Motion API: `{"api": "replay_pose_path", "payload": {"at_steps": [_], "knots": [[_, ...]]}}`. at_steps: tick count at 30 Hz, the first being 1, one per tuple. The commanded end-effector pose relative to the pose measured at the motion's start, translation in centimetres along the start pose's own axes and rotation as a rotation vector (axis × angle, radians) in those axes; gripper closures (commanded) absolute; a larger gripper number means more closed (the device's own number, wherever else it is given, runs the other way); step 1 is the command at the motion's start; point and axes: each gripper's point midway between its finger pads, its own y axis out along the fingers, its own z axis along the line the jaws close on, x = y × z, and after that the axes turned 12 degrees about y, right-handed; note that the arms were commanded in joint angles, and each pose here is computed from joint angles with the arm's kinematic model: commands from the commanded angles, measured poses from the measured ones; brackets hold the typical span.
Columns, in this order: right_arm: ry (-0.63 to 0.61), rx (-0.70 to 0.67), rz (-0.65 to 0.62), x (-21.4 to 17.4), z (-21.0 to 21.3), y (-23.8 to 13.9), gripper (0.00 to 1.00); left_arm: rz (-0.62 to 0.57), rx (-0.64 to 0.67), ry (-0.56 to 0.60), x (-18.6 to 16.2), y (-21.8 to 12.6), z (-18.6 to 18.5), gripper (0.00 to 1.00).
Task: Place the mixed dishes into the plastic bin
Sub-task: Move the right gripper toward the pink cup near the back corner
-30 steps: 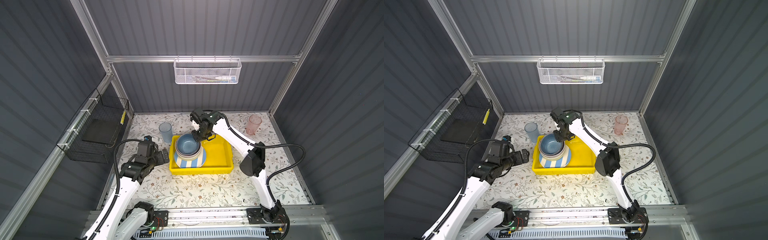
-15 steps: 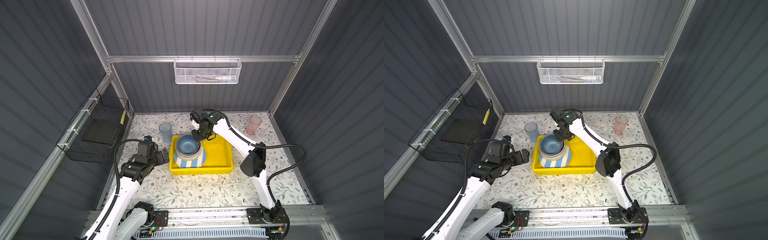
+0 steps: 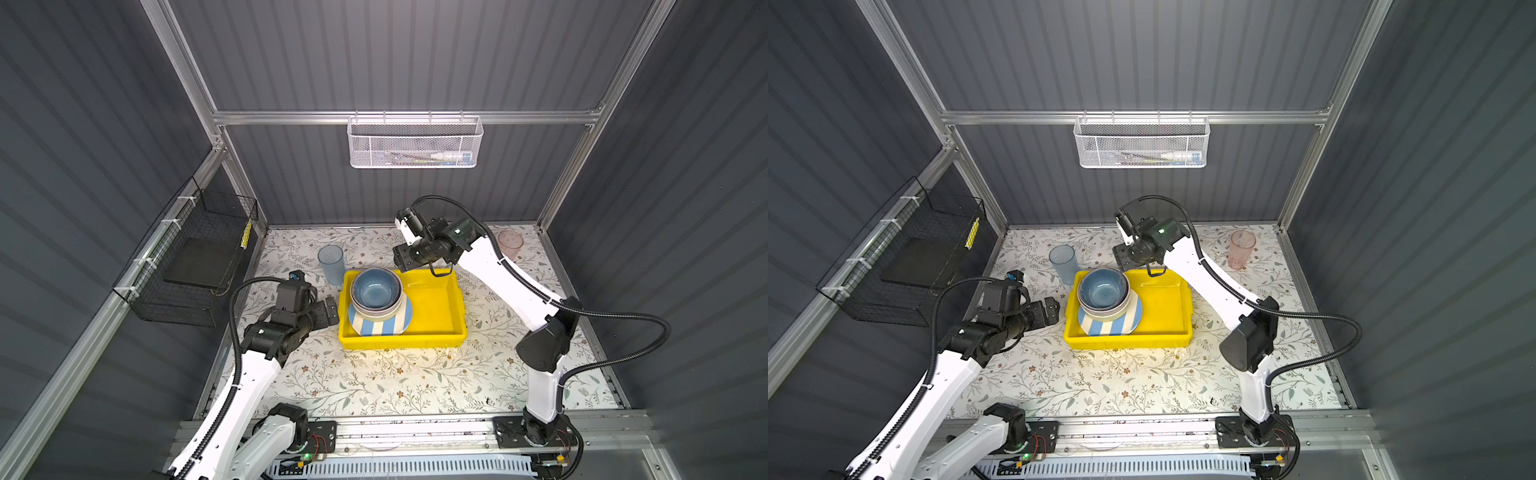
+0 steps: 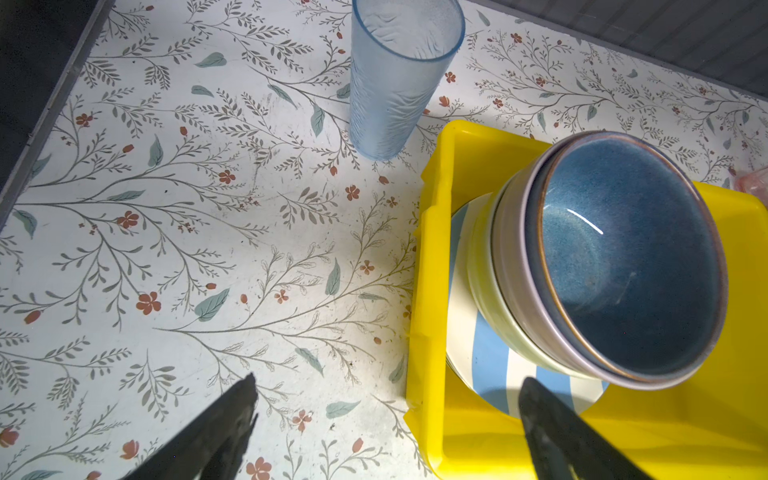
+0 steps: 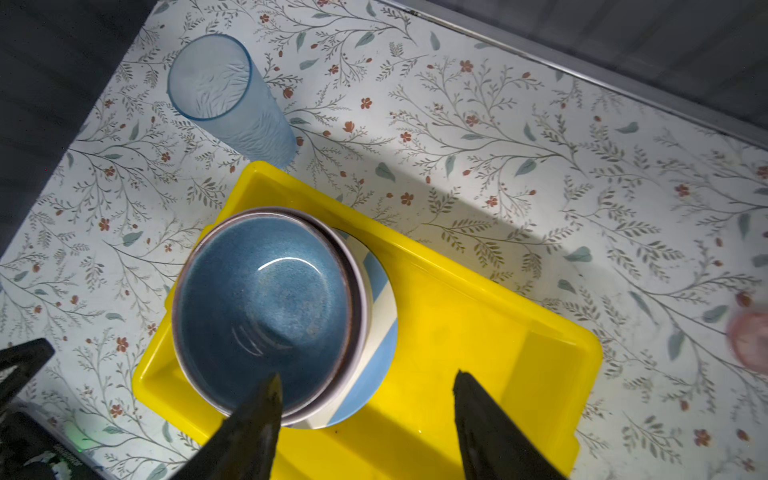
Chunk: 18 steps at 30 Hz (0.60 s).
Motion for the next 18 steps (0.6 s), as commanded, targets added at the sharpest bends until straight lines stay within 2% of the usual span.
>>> {"api": "replay_pose_path", "payload": {"at_steps": [1,9,18], "knots": [[0.072,-0.070,-0.087,1.6,-3.9,-1.5,0.30,-0.031,-0.009,0.023,1.6,-0.3,-0.2,0.00],[0.289,-0.196,-0.148,2.1,-15.4,-4.6,0.26,-0.051,-0.038,0.048,2.6,-0.3,-0.9,0.00],[0.514,-0.369,-0.206,2.5,-26.9,-6.1,0.31,-0.046,-0.034,0.074,2.9,-0.5,-0.8,0.00]]}}
